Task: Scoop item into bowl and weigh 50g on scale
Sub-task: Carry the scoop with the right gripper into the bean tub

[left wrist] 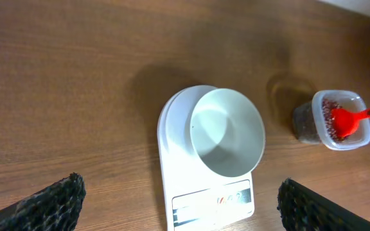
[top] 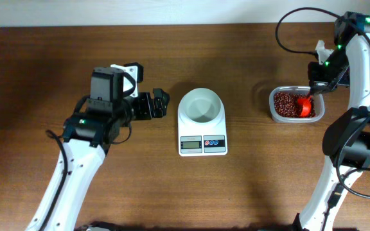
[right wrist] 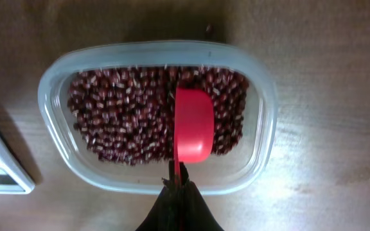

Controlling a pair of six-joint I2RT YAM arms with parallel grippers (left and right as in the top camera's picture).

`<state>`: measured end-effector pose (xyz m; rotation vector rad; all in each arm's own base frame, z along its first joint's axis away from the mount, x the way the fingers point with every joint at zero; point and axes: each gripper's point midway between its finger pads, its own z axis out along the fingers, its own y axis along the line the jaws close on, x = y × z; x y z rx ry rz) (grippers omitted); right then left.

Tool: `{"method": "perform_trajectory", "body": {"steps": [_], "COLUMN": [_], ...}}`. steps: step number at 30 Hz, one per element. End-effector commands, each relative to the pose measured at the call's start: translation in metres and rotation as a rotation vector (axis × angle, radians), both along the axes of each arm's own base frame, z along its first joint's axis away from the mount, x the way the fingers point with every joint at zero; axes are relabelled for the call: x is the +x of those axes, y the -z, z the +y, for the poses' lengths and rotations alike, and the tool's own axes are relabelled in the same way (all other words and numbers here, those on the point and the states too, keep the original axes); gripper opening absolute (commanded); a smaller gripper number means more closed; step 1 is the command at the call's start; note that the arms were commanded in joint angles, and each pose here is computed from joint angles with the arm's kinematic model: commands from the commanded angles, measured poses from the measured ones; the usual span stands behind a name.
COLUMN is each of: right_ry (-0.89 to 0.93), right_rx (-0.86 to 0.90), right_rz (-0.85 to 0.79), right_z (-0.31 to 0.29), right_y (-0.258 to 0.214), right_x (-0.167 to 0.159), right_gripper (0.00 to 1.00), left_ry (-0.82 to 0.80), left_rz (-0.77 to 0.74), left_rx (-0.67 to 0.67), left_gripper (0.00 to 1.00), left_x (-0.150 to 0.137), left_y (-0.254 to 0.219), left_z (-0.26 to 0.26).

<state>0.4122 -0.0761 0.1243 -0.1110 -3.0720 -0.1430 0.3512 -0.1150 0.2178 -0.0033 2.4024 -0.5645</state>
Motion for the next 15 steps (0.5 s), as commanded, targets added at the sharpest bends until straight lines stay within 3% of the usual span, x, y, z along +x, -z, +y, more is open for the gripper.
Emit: {"method": "perform_trajectory", "body": {"steps": [1, 13, 15], "right_ry": [-0.041, 0.011, 0.010], "right_rx": [0.017, 0.030, 0.023], "right_rz": [-0.003, 0.206, 0.202], "right_z": [0.005, 0.025, 0.024], "right_y": [0.007, 0.039, 0.039], "right_x": [0.005, -0.035, -0.034], "right_gripper": [0.04, 0.04, 0.08], "left_ry": [0.007, 0.057, 0.057], "left_rz": [0.049, 0.068, 0.068], "left_rx": [0.035, 0.051, 0.051], "left_gripper": [0.99, 0.99, 0.99], "left_x": [0.009, 0.006, 0.006], "left_y": [0.020, 0.029, 0.029], "left_z": [0.001, -0.014, -0.014]}}
